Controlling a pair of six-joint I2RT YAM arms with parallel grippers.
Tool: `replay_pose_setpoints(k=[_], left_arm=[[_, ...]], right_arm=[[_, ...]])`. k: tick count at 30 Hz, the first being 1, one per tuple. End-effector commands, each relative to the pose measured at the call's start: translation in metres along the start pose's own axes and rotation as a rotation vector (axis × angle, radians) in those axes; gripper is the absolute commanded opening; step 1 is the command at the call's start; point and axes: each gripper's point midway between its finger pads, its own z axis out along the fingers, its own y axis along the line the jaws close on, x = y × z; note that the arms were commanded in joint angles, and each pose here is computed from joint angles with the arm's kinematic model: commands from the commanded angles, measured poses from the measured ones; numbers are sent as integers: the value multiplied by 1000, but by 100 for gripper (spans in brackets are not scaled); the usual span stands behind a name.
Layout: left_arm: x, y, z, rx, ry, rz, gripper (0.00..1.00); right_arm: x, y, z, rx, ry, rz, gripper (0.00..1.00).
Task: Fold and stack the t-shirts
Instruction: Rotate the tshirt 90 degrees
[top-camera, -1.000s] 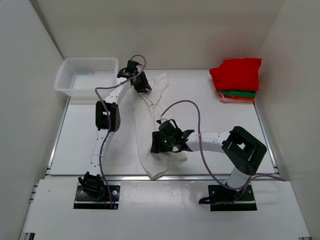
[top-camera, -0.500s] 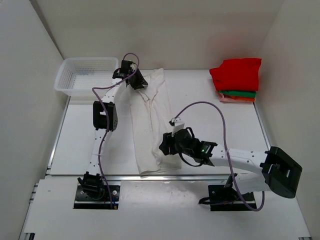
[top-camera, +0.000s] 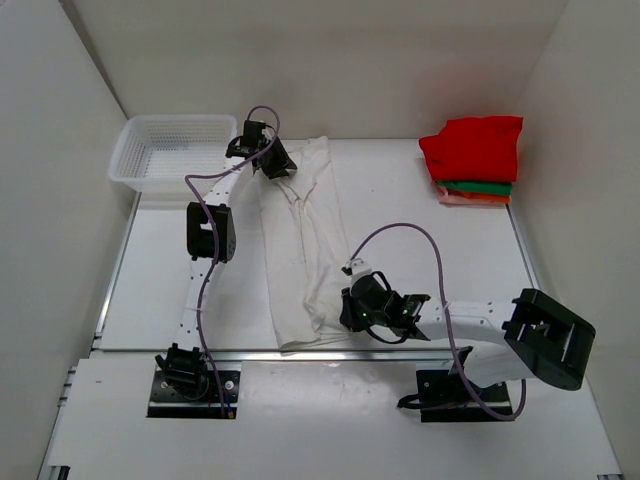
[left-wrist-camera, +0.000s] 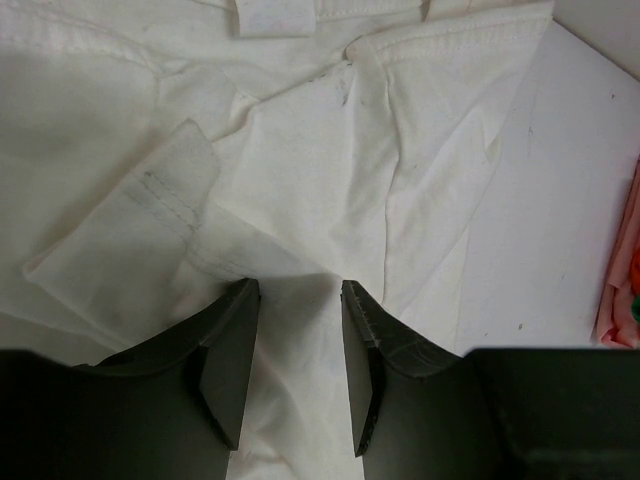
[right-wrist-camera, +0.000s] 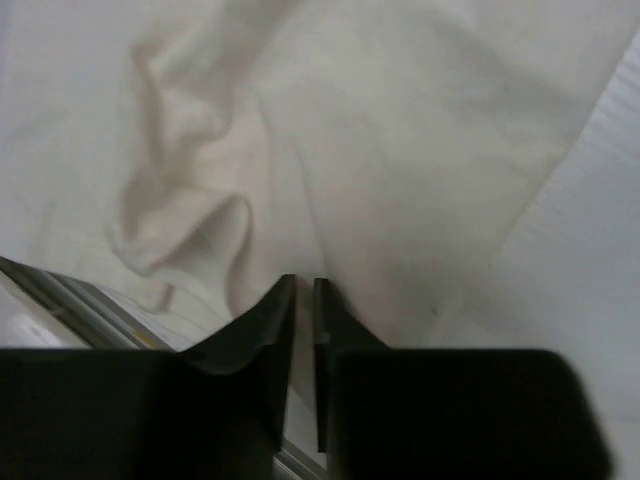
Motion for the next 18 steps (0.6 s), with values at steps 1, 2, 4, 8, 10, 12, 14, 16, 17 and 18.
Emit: replay_pose_setpoints(k=[1, 2, 4, 8, 10, 12, 14, 16, 17, 18], left_arm=[[-2, -8, -3, 12, -7, 24, 50], [-3, -9, -4, 13, -11, 22, 50], [-5, -5, -5, 7, -12, 22, 50], [-8, -5, -6, 9, -20, 24, 50], [-11, -6, -7, 9, -30, 30, 49], [-12, -3, -8, 5, -25, 25, 49], [-19, -9, -13, 21, -43, 35, 49], [-26, -16, -22, 46, -46, 37, 51], [-36, -31, -33, 80, -65, 50, 53], [-40, -43, -40, 116, -68, 62, 53]], right_arm=[[22, -12, -10, 21, 48, 41, 4], [21, -14, -13, 19, 43, 48, 0], [26, -22, -19, 28, 32, 51, 0], [29, -30, -31, 21, 10, 66, 0], [28, -34, -35, 34, 8, 76, 0], [34, -41, -37, 61, 30, 74, 0], [34, -47, -39, 76, 36, 85, 0], [34, -54, -40, 101, 29, 94, 0], [29, -53, -41, 88, 11, 92, 0], [26, -54, -43, 90, -2, 92, 0]])
